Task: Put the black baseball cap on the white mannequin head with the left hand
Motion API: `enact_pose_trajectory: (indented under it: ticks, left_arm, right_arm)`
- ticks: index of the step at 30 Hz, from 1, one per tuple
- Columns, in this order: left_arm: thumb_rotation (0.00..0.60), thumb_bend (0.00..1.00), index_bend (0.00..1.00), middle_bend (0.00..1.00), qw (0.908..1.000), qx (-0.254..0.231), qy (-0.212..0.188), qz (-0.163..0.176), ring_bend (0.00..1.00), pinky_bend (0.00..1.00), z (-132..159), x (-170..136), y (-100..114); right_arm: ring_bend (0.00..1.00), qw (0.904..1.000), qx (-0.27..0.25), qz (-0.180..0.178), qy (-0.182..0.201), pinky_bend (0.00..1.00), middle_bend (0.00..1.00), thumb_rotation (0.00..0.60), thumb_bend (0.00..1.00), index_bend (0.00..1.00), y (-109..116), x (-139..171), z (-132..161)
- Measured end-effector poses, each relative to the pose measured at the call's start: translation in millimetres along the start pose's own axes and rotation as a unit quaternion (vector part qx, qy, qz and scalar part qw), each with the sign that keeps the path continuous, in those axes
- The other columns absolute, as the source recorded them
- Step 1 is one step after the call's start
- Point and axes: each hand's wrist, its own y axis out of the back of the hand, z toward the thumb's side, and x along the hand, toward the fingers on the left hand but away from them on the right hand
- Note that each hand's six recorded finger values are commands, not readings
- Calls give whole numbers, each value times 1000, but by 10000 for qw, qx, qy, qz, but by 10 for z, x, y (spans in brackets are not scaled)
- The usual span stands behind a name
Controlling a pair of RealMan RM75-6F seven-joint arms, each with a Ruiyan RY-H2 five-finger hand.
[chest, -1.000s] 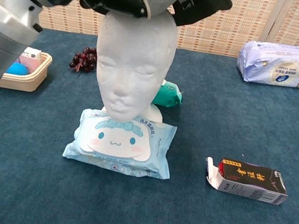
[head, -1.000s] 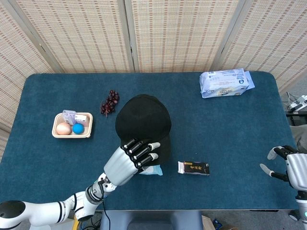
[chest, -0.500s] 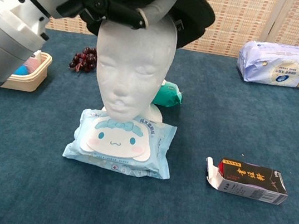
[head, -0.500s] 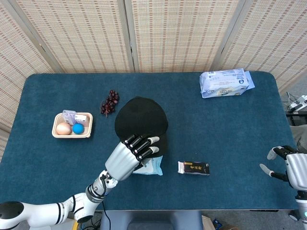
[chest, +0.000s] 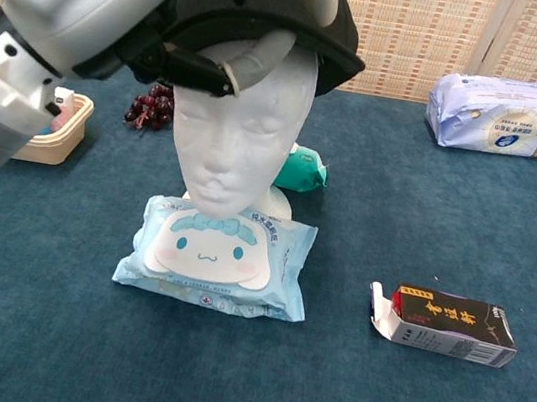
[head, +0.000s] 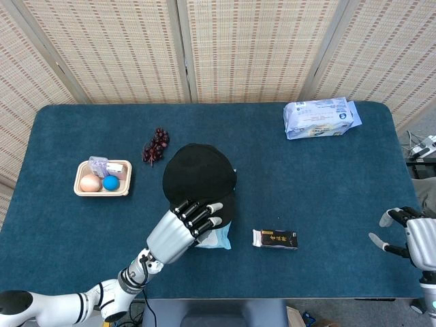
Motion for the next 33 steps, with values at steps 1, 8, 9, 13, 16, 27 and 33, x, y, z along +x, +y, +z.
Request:
enact_pose_trajectory:
  ticks: [1, 8, 9, 13, 16, 27, 33]
  left_arm:
    - [600, 438, 441, 334, 10000, 3, -3, -11, 287, 455, 3, -25, -2]
    - [600, 438, 439, 333, 9999, -26, -19, -131, 286, 452, 20, -177, -37]
    - [600, 438, 438, 333, 9999, -31, -30, -134, 286, 452, 27, -189, -39]
    - [600, 438, 438, 333, 9998, -65, -60, -152, 286, 452, 60, -238, -50]
    - [600, 438, 435, 333, 9998, -59, -64, -172, 285, 451, 78, -275, -57]
    - [600, 438, 404, 330, 9996, -75, -12, -283, 280, 446, 120, -409, -81]
    - [600, 437, 263, 323, 9993, -78, 102, -345, 271, 444, 93, -446, -95]
  right_arm:
    - [457, 10000, 1, 0, 0, 586, 596, 600, 154, 596, 0, 0, 1]
    - [457, 10000, 36, 22, -3, 586, 596, 600, 153, 596, -14, -4, 3]
    - [457, 10000, 36, 22, -5, 586, 596, 600, 154, 596, -14, -4, 4]
    - [457, 10000, 28, 11, -12, 586, 596, 600, 154, 596, -10, -5, 1]
    - [457, 10000, 24, 12, -15, 586, 596, 600, 154, 596, -9, -5, -2]
    - [457, 10000, 32, 11, -9, 586, 596, 600, 154, 596, -11, -3, 3]
    - [457, 10000, 35, 13, -12, 586, 596, 600, 154, 596, -12, -5, 0]
